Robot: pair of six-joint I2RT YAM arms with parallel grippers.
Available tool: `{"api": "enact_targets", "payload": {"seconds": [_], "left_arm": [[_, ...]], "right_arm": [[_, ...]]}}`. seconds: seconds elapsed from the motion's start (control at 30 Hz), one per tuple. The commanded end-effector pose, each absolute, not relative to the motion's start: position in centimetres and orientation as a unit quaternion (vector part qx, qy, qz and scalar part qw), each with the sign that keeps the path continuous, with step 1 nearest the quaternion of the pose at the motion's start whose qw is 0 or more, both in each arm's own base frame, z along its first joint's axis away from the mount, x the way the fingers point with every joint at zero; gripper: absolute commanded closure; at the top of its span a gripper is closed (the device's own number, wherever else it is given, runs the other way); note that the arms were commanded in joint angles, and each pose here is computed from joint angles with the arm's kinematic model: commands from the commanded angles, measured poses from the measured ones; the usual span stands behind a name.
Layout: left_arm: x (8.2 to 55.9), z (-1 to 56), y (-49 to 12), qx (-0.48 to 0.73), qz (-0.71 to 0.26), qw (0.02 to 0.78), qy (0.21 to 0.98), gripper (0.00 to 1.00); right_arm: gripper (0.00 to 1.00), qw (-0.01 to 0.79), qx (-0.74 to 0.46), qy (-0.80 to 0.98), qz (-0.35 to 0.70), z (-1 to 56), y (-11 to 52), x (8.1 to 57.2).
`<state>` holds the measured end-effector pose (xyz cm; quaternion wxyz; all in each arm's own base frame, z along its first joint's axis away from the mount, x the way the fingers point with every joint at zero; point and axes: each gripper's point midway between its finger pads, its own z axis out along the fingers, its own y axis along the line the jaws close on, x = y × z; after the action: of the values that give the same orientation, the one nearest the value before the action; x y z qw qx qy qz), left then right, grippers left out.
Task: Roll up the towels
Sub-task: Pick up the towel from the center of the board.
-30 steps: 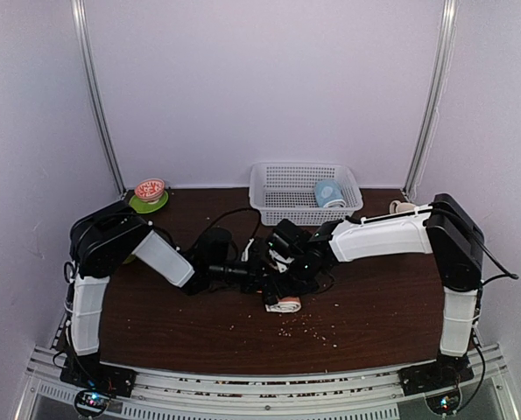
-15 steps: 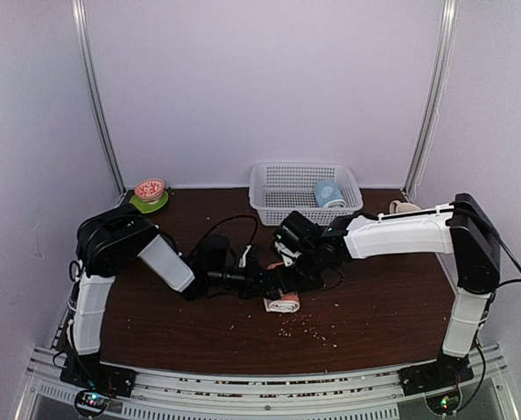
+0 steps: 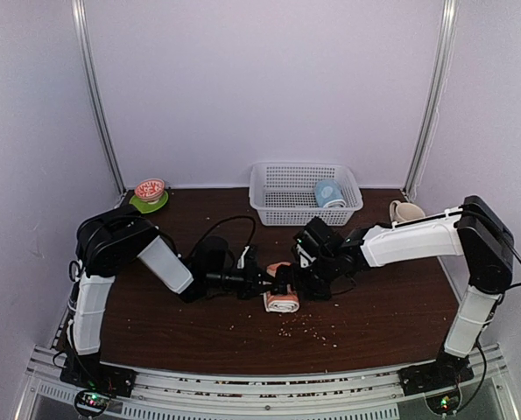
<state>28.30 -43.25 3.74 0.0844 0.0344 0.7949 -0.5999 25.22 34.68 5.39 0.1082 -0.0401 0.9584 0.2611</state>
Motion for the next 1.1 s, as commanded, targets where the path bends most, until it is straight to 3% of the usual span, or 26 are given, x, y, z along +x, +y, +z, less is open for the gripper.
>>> {"api": "enact_targets", "payload": {"seconds": [0.0,0.53,0.97,1.07], "left_arm": [[28.0,-0.4,-41.4,0.000,-0.548,0.067,0.834,1.00],[28.1,0.5,-41.6,0.003,-0.558,0.072,0.827,1.00],[27.3,2.9,-41.0,0.006,-0.584,0.080,0.807,1.00],[27.2,3.6,-40.6,0.003,-0.589,0.084,0.803,1.00]], "right_arm": [[0.03,0.100,-0.027,0.955,0.278,5.1,35.9,25.2],[0.14,0.052,-0.055,0.991,0.112,0.5,35.5,23.2],[0.33,-0.003,-0.050,0.999,0.004,-4.9,32.4,19.6],[0.45,-0.010,-0.051,0.999,-0.006,-5.7,32.0,19.2]]}}
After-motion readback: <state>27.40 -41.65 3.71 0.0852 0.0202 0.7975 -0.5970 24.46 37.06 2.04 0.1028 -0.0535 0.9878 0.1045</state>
